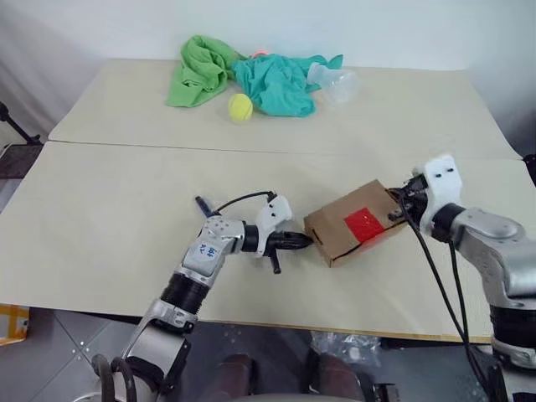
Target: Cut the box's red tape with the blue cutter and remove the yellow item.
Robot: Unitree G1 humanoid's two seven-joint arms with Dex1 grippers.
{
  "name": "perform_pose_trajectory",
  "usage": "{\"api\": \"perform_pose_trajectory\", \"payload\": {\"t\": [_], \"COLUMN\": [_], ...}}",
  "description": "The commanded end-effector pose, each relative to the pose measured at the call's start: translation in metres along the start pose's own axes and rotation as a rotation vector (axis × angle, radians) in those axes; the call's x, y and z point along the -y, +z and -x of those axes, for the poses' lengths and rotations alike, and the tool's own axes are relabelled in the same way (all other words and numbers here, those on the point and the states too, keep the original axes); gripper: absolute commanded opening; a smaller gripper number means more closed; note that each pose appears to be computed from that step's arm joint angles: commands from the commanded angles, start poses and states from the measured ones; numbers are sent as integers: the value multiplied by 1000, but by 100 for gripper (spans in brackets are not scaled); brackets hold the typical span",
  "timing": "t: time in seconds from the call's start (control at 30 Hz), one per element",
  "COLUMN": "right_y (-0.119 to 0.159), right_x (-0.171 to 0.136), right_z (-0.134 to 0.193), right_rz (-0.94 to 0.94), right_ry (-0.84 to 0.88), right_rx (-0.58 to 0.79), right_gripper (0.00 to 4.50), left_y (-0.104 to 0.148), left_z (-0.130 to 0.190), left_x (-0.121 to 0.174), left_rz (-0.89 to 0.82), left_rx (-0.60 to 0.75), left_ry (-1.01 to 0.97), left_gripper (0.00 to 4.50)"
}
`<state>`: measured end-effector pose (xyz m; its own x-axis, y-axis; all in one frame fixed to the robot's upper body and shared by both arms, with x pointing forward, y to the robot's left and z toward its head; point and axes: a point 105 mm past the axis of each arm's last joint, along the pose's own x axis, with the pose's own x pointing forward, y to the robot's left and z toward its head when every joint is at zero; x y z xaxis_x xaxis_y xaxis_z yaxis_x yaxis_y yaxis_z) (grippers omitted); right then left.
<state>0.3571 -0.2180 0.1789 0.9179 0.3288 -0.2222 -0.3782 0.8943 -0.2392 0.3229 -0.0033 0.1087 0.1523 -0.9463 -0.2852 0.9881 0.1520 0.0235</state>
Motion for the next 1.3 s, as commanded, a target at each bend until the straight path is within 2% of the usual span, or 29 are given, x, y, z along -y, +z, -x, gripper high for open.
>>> {"api": "perform_pose_trajectory", "payload": {"t": [0.03, 0.2, 0.4, 0.53, 0.73, 0.8, 0.87, 1.03, 1.3], "right_y": [11, 23, 28, 10, -20, -26, -26, -20, -8], "right_x": [-3, 47, 61, 38, -17, -43, -55, -53, -40], "right_z": [-7, 26, 61, 78, 94, 96, 93, 72, 47], "right_rz": [49, 144, 178, 112, 107, 101, 85, 45, 48], "right_ry": [-29, -304, -428, -337, -110, 7, 51, 23, -4], "right_rx": [61, 91, 88, -34, -251, -290, -285, -229, -176], "right_gripper": [0, 0, 0, 0, 0, 0, 0, 0, 0], "left_y": [31, 22, 20, 21, 30, 34, 37, 42, 42], "left_z": [-4, 23, 43, 43, 19, 12, 7, -6, -7], "left_x": [15, -4, -33, -53, -51, -52, -53, -42, -10], "left_rz": [-78, -65, -55, -63, -74, -83, -83, -90, -73], "left_rx": [83, 42, 48, 67, 151, 171, 186, 199, 160], "left_ry": [-43, 85, 252, 361, 328, 335, 334, 230, 13], "left_gripper": [6, 6, 6, 6, 6, 6, 6, 6, 6]}}
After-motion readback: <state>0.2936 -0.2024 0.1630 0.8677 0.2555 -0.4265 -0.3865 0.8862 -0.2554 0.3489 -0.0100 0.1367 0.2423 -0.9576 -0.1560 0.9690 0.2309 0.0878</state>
